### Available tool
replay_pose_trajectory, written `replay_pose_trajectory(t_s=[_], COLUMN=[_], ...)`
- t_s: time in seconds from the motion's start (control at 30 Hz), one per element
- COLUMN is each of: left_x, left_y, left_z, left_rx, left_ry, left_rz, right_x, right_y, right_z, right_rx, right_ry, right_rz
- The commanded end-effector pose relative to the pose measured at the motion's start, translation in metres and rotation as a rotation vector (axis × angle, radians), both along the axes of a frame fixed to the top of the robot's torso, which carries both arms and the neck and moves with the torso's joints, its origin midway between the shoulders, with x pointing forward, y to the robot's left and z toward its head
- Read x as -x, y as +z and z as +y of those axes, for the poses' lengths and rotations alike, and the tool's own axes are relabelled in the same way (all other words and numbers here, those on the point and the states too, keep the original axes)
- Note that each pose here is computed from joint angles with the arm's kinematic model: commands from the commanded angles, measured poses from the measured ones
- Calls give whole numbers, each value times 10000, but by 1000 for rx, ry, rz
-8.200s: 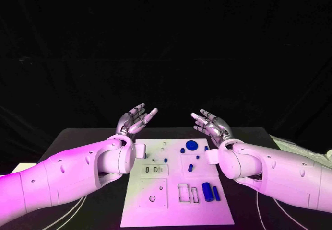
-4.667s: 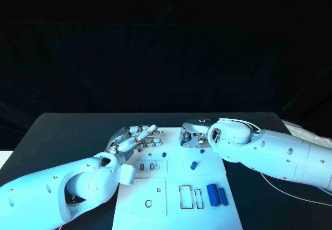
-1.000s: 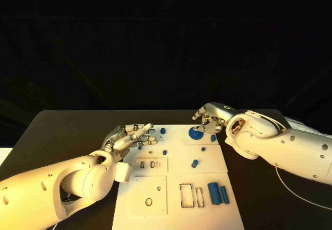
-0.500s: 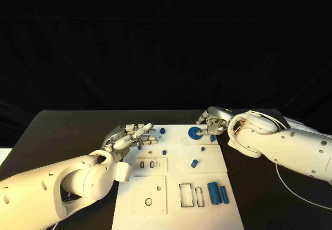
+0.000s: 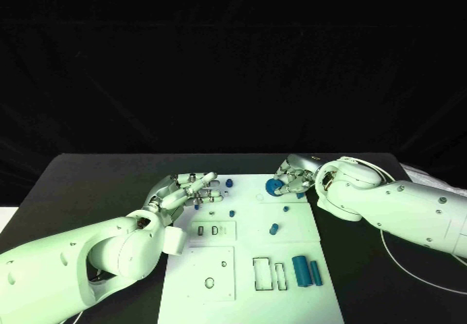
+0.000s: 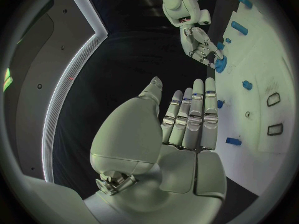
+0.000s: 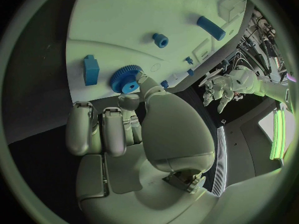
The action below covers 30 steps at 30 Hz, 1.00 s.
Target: Assemble the parts on the task board
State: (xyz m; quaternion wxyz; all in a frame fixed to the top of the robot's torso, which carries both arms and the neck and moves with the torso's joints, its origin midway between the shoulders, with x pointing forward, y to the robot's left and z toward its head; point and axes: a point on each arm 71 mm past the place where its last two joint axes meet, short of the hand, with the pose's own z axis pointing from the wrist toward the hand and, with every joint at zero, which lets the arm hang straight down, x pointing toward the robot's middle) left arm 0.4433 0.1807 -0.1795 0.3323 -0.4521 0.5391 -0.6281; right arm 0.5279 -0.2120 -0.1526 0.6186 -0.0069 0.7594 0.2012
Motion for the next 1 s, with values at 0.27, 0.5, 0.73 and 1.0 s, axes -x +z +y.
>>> replay_pose_trajectory(t_s=[0.27,0.5,0.73,1.0], left_x=[3,2,1,-3], left_y=[16,15,15,14], left_z=[-29,-29,-26,-13], left_rx=[15,16,16,15], left_ry=[-20,-21,-20,-18], left_rz=[-8,-8,-8,-9], right_x=[-12,-6,58,226], right_y=[-42,-32,37,135], right_z=[35,65,163,387], right_rx=[48,103,122,40], right_ry=[9,24,74,152], right_rz=[12,-49,-180,-261])
